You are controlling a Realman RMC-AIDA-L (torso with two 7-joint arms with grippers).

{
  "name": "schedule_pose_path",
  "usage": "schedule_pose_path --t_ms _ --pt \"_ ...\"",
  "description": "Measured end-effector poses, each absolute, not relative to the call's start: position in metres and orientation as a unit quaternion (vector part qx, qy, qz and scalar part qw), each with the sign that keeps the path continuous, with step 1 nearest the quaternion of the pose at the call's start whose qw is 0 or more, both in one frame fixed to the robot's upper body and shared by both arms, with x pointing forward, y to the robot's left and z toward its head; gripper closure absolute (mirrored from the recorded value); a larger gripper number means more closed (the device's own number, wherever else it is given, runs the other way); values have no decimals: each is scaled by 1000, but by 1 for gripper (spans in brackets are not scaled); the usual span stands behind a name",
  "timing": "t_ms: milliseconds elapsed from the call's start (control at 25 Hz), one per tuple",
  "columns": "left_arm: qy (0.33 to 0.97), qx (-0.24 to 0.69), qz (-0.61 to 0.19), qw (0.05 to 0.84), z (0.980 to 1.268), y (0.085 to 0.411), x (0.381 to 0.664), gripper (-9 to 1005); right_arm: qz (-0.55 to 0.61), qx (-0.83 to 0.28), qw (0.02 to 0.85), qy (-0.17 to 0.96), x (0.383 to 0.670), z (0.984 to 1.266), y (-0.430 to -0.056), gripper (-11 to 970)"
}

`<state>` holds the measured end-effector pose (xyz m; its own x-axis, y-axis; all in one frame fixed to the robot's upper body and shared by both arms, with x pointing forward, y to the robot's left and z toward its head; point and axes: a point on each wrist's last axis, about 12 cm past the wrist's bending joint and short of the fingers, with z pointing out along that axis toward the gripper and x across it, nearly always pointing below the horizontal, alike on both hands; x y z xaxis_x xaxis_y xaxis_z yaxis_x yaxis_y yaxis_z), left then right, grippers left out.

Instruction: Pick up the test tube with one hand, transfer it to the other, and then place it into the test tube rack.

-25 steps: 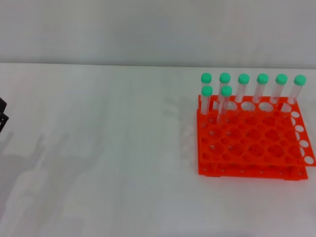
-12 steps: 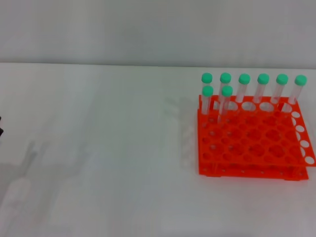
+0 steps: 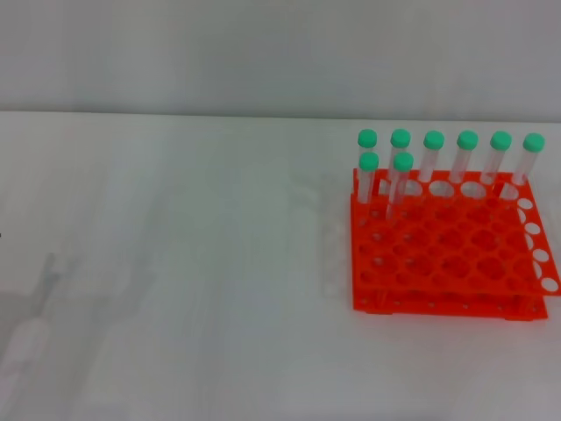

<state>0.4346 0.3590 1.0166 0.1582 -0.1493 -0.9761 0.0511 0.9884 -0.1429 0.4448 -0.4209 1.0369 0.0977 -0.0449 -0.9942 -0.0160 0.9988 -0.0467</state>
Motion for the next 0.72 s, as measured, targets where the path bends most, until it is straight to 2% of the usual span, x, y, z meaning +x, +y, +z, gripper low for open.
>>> schedule_pose_path --t_ms 720 --pt "646 -37 -68 759 1016 359 435 99 -8 -21 739 673 446 1037 -421 132"
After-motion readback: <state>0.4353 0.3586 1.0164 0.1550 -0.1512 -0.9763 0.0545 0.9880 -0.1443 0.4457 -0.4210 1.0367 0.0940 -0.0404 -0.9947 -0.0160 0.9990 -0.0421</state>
